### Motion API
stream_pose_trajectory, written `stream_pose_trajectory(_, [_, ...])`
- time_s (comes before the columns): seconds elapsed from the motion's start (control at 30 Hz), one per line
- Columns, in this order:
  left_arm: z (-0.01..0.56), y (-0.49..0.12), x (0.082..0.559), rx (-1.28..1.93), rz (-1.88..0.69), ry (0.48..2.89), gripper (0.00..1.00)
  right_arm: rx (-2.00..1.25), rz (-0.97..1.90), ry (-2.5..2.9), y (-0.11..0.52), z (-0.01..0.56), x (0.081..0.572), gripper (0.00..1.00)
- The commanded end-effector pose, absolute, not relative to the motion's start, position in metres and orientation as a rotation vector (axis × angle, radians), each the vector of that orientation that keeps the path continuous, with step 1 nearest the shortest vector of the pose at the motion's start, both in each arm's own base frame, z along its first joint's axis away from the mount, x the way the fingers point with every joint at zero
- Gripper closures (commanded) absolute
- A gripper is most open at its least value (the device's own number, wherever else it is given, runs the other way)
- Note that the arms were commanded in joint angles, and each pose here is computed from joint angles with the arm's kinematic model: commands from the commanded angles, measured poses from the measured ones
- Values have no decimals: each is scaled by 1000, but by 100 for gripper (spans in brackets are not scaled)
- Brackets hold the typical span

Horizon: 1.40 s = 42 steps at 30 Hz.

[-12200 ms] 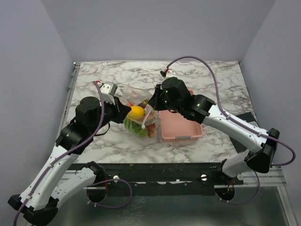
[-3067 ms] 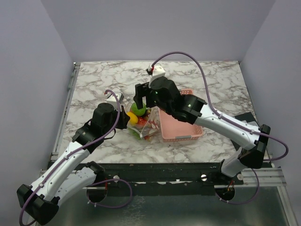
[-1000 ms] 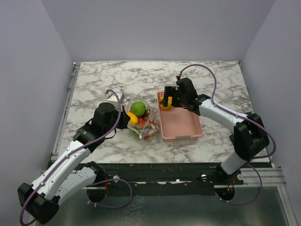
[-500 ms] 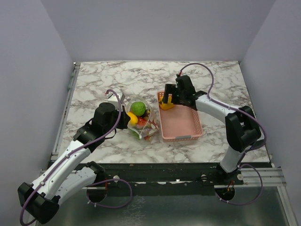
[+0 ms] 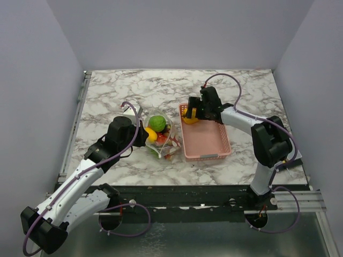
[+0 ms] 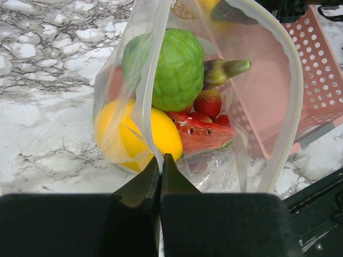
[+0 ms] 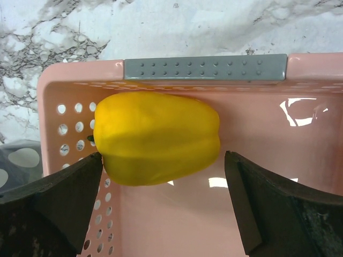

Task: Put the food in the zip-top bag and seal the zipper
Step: Pick up the fake vegetable from the bin.

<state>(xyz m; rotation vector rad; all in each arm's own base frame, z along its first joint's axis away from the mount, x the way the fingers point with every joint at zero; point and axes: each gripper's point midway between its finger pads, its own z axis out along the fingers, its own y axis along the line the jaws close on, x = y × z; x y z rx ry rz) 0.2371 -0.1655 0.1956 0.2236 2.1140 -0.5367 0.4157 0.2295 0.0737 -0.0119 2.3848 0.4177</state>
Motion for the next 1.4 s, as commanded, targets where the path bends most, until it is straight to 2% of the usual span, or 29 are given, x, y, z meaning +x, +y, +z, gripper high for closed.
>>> stream_pose_trajectory(0.0, [196, -169, 238, 250, -549, 2105, 100, -34, 442, 2365, 236, 74, 429, 0])
stream_pose_trajectory(0.43, [196, -169, 238, 253, -546, 2108, 100, -62, 481, 2383, 242, 61, 433, 1])
stream_pose_trajectory(0.53, [195, -169, 238, 254, -544, 2112, 100, -61, 474, 2384, 241, 60, 434, 8])
stream_pose_trajectory(0.83, [194, -169, 238, 254, -543, 2112, 100, -65, 461, 2353, 234, 81, 428, 40])
stream_pose_trajectory(1.03, [196, -169, 238, 252, -546, 2108, 100, -74, 476, 2335, 227, 101, 413, 46])
stream_pose_trajectory(1.37, [196, -169, 237, 251, -550, 2104, 100, -156, 502, 2284, 215, 147, 377, 48])
